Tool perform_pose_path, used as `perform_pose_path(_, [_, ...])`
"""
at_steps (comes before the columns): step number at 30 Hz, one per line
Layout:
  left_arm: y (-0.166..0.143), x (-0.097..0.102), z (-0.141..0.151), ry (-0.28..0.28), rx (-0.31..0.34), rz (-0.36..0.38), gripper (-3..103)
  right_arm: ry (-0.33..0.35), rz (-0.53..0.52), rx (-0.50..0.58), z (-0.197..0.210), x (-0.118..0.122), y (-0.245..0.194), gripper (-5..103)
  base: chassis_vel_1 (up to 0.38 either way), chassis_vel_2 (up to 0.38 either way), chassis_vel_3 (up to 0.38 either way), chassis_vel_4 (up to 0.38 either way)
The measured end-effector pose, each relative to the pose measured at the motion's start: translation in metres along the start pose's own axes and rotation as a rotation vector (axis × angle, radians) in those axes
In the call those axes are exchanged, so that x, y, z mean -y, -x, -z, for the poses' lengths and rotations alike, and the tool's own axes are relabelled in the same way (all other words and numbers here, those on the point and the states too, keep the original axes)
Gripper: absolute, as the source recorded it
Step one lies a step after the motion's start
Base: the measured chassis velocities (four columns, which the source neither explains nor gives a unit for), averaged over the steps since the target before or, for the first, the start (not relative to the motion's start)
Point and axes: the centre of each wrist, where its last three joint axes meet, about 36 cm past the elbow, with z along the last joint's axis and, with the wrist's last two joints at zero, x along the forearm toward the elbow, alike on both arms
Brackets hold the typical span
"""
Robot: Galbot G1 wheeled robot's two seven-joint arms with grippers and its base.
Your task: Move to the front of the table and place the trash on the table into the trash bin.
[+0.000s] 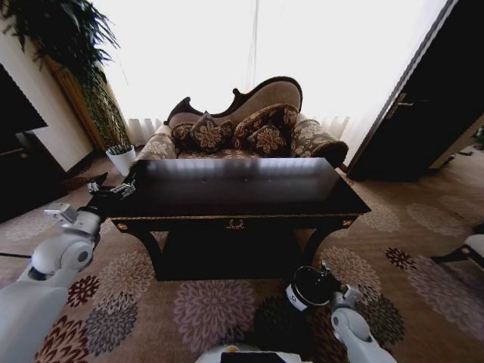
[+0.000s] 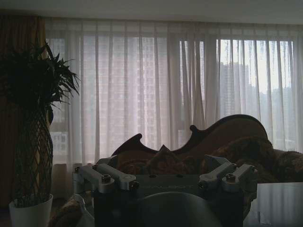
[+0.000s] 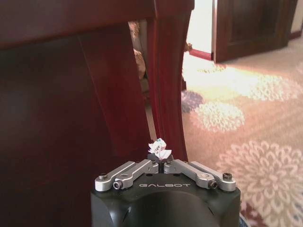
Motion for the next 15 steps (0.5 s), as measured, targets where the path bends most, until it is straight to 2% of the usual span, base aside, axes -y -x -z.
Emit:
perform_pose_path(13, [0.0,0.0,0.0,0.0,0.0,0.0,100,-0.053,-0.074,-0.098,-0.058,0.025,0.03,-1,0.0,0.0,0.0,0.0])
perform_pose_path(14, [0.0,0.0,0.0,0.0,0.0,0.0,100,-0.055,-0.081,-0.102,-0.061,0.027,0.032,4,0.0,0.0,0.0,0.0])
perform_pose_path(15, [0.0,0.0,0.0,0.0,0.0,0.0,100,-0.055,-0.086,-0.103,-0.062,0.028,0.034,4,0.0,0.0,0.0,0.0])
